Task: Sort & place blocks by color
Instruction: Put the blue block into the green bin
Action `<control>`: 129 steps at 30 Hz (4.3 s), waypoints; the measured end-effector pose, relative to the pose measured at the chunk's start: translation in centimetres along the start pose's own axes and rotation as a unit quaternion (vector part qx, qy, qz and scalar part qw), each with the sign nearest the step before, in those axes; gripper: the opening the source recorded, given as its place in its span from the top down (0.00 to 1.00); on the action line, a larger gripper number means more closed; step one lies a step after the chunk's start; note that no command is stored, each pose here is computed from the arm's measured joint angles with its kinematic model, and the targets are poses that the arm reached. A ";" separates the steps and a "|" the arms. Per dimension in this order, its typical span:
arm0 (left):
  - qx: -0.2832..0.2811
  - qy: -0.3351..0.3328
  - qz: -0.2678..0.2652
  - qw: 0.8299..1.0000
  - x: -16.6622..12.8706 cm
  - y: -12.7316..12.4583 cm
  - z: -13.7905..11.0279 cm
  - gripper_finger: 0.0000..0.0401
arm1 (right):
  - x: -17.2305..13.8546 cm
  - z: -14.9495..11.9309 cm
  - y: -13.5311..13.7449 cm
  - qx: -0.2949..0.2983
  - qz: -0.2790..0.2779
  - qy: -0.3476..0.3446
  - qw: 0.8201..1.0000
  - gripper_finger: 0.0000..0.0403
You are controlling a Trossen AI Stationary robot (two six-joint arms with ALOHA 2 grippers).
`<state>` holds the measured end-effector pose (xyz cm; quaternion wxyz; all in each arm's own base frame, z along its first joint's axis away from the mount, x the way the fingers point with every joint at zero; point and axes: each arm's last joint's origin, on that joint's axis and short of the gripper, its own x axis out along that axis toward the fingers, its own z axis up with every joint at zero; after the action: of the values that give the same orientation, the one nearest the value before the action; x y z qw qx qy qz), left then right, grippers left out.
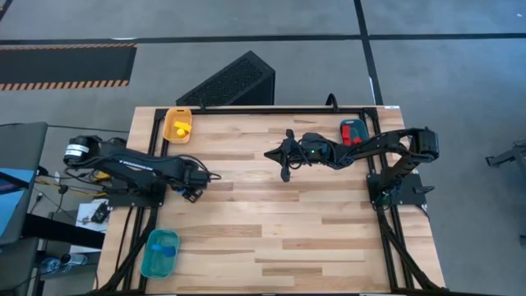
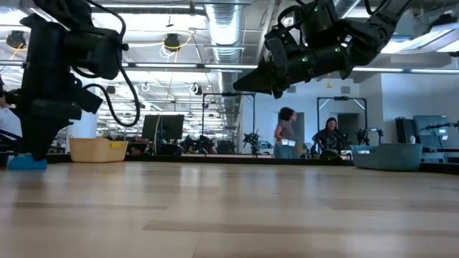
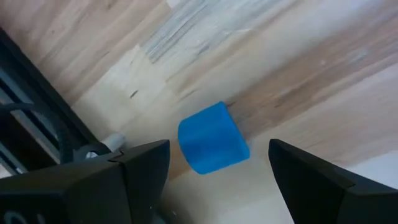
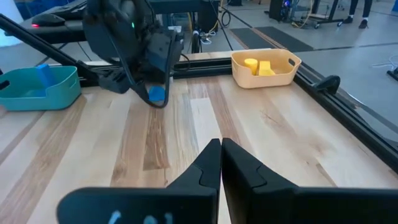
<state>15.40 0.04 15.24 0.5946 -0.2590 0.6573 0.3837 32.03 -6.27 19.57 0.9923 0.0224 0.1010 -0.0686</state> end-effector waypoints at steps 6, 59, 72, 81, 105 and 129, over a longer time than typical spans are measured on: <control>0.014 0.013 0.010 1.000 1.2 -0.9 0.6 0.35 | 0.0 0.0 0.0 0.000 0.000 0.000 1.000 0.91; 0.267 0.107 -0.073 0.955 0.5 -2.0 0.6 0.31 | 0.0 -0.1 0.0 0.000 -0.005 0.007 1.000 0.91; 0.300 0.145 -0.063 0.941 2.3 -1.0 -0.7 0.29 | 0.0 -0.2 0.0 0.000 -0.006 0.008 1.000 0.91; 0.289 0.119 -0.051 0.949 2.3 -1.2 -0.6 0.47 | 0.0 -0.1 -0.5 0.004 -0.013 0.007 1.000 0.91; 0.345 0.032 -0.012 0.938 -2.4 -3.9 -1.5 0.73 | 0.0 0.0 -0.4 0.031 -0.011 0.001 0.999 0.91; 0.313 0.116 -0.157 0.929 -7.9 -8.3 -13.5 0.68 | 0.0 0.0 0.2 0.012 -0.001 -0.004 1.000 0.91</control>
<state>15.41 -16.63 21.32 0.6176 -0.2025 0.7595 0.0270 32.09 -6.04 19.62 0.9922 0.0338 0.0968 -0.0712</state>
